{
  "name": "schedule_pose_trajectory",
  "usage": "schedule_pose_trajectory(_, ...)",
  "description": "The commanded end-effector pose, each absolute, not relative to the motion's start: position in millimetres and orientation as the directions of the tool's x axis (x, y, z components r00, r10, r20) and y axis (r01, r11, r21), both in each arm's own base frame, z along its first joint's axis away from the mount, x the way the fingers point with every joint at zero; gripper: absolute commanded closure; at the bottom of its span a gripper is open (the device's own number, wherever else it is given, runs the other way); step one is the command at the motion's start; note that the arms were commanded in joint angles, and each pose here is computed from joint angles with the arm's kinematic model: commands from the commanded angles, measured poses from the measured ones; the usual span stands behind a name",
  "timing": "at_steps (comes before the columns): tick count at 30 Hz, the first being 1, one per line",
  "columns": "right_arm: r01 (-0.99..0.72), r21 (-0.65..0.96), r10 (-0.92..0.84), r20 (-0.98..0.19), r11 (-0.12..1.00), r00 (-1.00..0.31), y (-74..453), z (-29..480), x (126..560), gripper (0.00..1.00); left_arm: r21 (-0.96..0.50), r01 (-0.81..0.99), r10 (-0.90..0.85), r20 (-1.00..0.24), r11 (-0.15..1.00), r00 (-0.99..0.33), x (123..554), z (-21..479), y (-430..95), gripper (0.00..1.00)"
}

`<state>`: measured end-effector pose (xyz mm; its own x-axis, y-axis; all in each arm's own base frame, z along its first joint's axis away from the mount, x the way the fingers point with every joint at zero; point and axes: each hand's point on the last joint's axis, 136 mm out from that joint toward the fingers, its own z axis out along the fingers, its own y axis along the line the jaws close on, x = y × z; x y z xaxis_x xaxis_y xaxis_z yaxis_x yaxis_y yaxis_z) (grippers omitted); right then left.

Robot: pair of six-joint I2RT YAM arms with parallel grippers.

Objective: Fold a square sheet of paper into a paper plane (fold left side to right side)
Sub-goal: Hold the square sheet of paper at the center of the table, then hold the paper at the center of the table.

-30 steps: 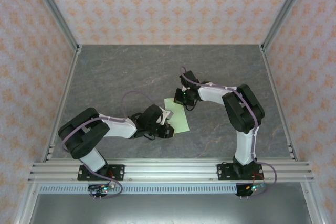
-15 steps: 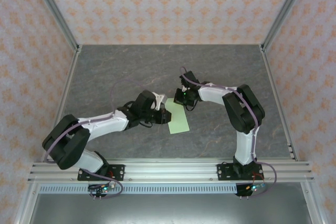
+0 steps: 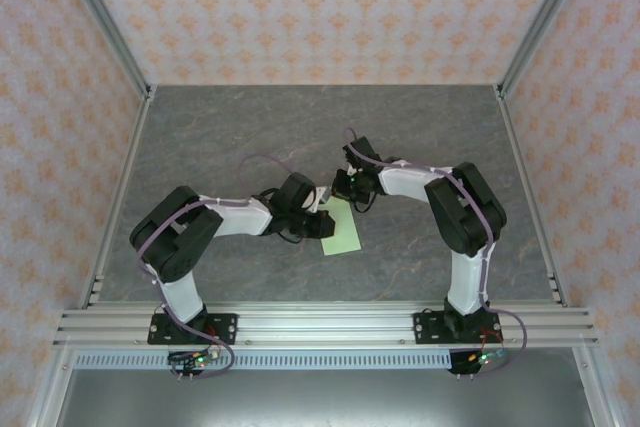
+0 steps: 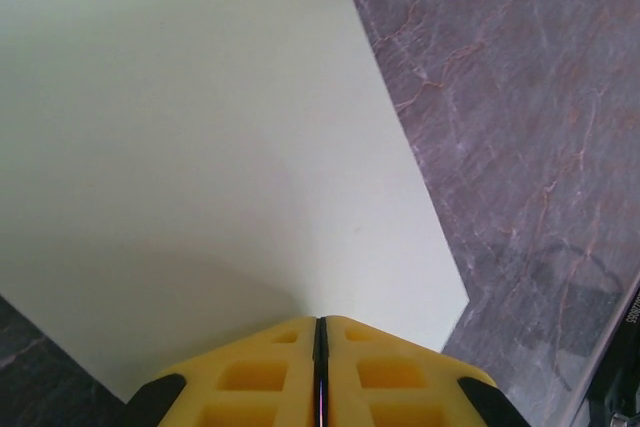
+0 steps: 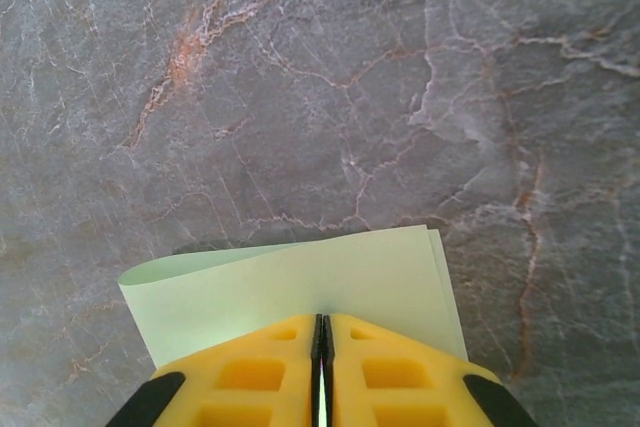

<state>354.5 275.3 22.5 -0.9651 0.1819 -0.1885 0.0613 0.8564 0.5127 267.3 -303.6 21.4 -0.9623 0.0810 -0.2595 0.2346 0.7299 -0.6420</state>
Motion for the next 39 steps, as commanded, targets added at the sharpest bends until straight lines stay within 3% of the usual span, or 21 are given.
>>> schedule_pose_trajectory(1, 0.060, 0.478, 0.169, -0.187, 0.876, -0.968, 269.8, 32.7, 343.5, 0.86, -0.646, 0.251, 0.082, -0.280, 0.721, -0.956, 273.0, 22.9, -308.9, 0.90)
schedule_pose_trajectory(7, 0.005, 0.490, 0.171, -0.296, 0.872, -0.940, 265.9, 80.6, 352.6, 0.82, -0.617, 0.231, 0.086, -0.255, 0.752, -0.963, 267.0, 9.3, -303.2, 0.90)
schedule_pose_trajectory(12, 0.003, 0.465, 0.178, -0.334, 0.885, -0.926, 242.0, 99.7, 328.7, 0.72, -0.606, 0.230, 0.094, -0.248, 0.761, -0.964, 263.4, 4.9, -303.9, 0.90)
schedule_pose_trajectory(15, 0.011, 0.473, 0.174, -0.303, 0.881, -0.937, 230.8, 95.9, 299.3, 0.73, -0.607, 0.239, 0.101, -0.252, 0.758, -0.962, 263.1, 7.0, -307.2, 0.90)
schedule_pose_trajectory(19, 0.039, 0.537, 0.170, -0.197, 0.843, -0.966, 235.9, 78.1, 257.1, 0.85, -0.600, 0.249, 0.107, -0.262, 0.761, -0.959, 263.8, 10.3, -308.7, 0.90)
schedule_pose_trajectory(22, 0.064, 0.543, 0.160, -0.132, 0.837, -0.978, 241.9, 58.0, 236.4, 0.87, -0.594, 0.248, 0.104, -0.266, 0.765, -0.958, 264.3, 11.3, -307.4, 0.90)
schedule_pose_trajectory(31, 0.157, 0.399, 0.174, -0.007, 0.904, -0.985, 221.6, 0.8, 210.6, 0.89, -0.587, 0.252, 0.095, -0.285, 0.770, -0.954, 270.0, 24.7, -306.4, 0.90)
schedule_pose_trajectory(39, 0.176, 0.288, 0.175, 0.029, 0.941, -0.984, 197.7, -16.9, 193.9, 0.90, -0.574, 0.209, 0.034, -0.300, 0.792, -0.953, 295.2, 31.6, -292.4, 0.90)
